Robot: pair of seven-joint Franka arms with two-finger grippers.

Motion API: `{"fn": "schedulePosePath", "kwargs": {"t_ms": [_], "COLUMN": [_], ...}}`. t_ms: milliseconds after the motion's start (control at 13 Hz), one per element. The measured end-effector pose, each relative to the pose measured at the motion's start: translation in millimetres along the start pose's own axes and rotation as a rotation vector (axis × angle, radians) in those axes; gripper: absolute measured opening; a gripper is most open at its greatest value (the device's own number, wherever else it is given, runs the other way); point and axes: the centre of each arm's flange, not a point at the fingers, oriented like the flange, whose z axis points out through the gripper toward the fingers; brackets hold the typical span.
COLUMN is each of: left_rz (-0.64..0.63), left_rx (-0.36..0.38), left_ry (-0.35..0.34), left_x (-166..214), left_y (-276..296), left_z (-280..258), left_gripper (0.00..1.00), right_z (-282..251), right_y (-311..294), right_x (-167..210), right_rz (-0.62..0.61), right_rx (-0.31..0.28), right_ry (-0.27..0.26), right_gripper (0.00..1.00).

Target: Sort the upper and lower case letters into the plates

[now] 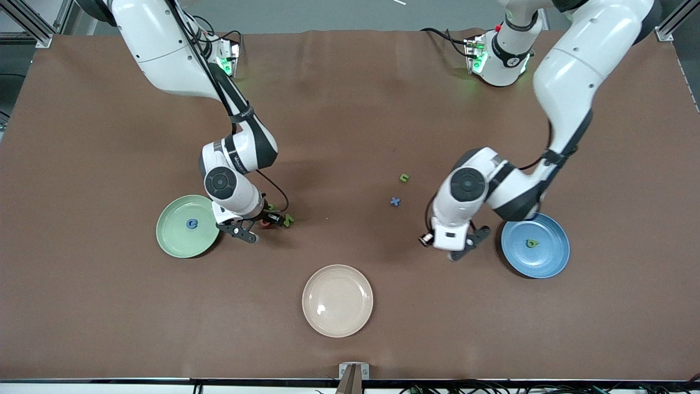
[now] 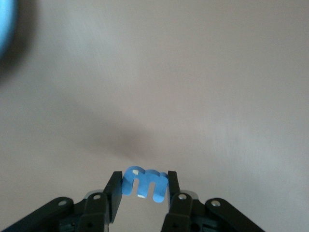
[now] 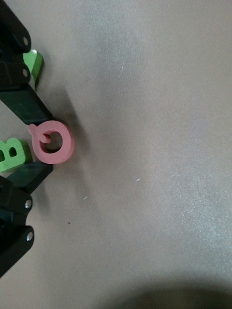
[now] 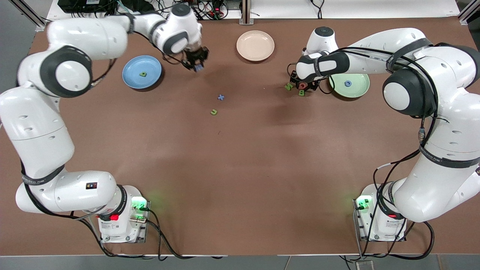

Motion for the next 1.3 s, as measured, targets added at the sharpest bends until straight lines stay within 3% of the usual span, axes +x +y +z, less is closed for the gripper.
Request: {"fn": "schedulePosePath", "kwargs": {"t_ms": [307, 767, 1073, 1150, 1303], "left_rz": [0.000, 0.012, -0.004, -0.008, -0.008], "left_rx": [0.002, 0.054, 0.125, 0.142, 0.164], "left_ry": [0.037, 0.036, -0.031, -0.046, -0.064], "left_x": [81, 162, 171, 169, 165], "left_y": [-51, -130, -181, -188, -190], "left_z": [-16, -14, 18, 23, 26], "left_gripper": [0.42, 0.42, 0.42, 0.48, 0.70], "right_z": [-8, -100, -74, -66, -56], "right_y": [5, 79, 135, 141, 149], "right_x": [13, 87, 100, 99, 97], "right_rz": [0.004, -0.127, -0.144, -0.144, -0.142], "right_rx": [-0.022, -0.060, -0.094, -0.095, -0.096], "right_ry": [-0.013, -0.095, -0.107, -0.105, -0.107], "right_gripper": [0.41, 0.41, 0.41, 0.41, 0.41]}}
